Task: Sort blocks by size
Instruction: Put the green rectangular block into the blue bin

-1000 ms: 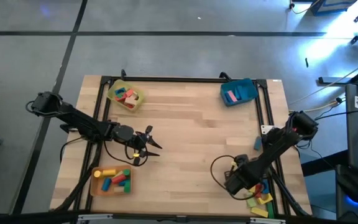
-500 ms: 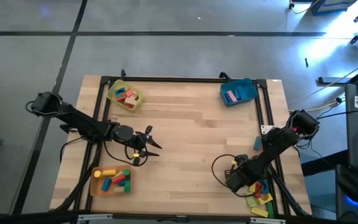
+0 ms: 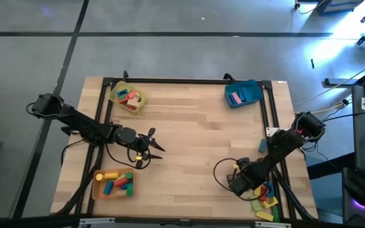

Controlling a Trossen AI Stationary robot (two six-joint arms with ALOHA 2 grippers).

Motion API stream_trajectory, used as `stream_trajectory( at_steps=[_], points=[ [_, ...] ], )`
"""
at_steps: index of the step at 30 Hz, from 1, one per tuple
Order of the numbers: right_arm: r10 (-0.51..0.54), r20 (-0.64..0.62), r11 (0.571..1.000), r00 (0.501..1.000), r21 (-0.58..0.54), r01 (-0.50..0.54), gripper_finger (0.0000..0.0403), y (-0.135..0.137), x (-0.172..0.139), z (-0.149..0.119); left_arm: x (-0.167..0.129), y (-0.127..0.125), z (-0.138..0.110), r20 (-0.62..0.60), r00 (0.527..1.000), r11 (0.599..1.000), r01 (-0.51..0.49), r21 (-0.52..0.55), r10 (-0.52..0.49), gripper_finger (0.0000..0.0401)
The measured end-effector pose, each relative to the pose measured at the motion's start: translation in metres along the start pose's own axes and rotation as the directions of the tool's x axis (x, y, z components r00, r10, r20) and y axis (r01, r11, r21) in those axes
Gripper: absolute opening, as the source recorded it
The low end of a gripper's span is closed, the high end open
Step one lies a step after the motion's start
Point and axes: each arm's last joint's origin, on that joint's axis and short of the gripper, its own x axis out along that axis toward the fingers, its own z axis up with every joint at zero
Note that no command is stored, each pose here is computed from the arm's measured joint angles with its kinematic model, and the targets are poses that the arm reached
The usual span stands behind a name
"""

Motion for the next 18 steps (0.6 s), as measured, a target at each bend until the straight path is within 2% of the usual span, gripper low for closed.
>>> stream_trajectory(
  at_steps=[3,6,14,18],
  points=[
    [0.005,0.005,0.998,1.0,-0.067,-0.004,0.0063,0.0,0.0,0.0,0.0,0.0,0.0,0.0,1.0,1.0,0.0,0.0,0.0,0.0143],
    [0.014,0.02,0.991,1.0,-0.135,-0.011,0.0063,0.001,0.0,0.001,0.0,0.0,0.0,0.0,1.0,1.0,0.0,0.0,0.0,0.0143],
    [0.063,0.05,0.974,0.997,-0.221,-0.051,0.0064,0.001,-0.003,0.001,0.0,0.0,0.0,0.001,1.0,1.0,0.0,-0.003,0.0,0.0143],
    [0.146,0.167,0.968,0.975,-0.226,-0.106,0.0064,-0.001,-0.018,0.006,0.0,0.0,0.0,0.001,1.0,1.0,0.0,-0.004,0.0,0.0143]
  ],
)
